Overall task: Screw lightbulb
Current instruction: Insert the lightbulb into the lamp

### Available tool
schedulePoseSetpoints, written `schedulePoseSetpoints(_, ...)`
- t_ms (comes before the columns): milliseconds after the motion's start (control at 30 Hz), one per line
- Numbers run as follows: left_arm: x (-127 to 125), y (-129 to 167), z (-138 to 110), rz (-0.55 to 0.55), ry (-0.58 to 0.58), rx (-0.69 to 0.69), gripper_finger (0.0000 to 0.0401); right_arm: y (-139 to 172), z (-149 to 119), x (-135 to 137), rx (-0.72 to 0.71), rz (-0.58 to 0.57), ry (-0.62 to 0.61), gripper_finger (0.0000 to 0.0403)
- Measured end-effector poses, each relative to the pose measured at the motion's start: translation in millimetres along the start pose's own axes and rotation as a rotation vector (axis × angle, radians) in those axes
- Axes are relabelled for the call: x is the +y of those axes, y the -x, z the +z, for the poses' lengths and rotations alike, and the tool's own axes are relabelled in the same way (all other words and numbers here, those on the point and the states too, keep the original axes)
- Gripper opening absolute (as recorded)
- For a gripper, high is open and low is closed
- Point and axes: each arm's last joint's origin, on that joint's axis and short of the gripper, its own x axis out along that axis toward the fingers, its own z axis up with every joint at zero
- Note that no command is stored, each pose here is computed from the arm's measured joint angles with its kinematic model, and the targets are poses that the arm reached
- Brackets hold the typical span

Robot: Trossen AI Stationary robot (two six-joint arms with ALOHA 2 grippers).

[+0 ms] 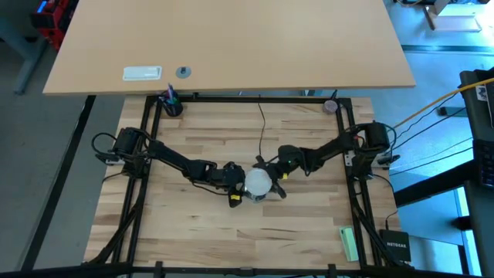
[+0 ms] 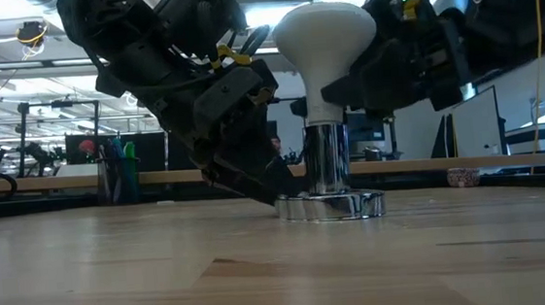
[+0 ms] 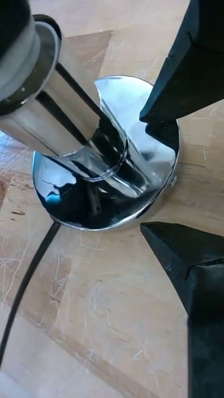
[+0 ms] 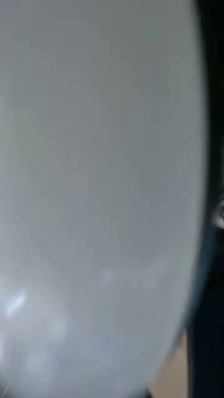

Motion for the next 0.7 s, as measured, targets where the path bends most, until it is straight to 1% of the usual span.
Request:
schedulePoseSetpoints(67,0,0,0,0.0,0.0,0.0,0.026,0,-1,0,0.014,-0.008,-0.004,0.0144)
schedulePoseSetpoints(200,0,0,0,0.0,0.003,0.0,0.026,0,-2,0,0.023,-0.027,-0.018,0.0146)
schedulePoseSetpoints(333,0,0,0,0.001,0.01,0.001,0.026,-6,-1,9,0.048,-0.119,-0.028,0.0146)
schedulePoseSetpoints(467,0,0,0,0.004,0.026,0.002,0.026,-15,0,23,0.067,-0.262,-0.044,0.0146)
schedulePoseSetpoints(600,0,0,-1,0.004,0.038,0.003,0.026,-20,-2,35,0.096,-0.449,-0.103,0.0146)
schedulePoseSetpoints(700,1,0,-1,0.006,0.04,0.002,0.026,-22,-3,41,0.117,-0.534,-0.127,0.0146)
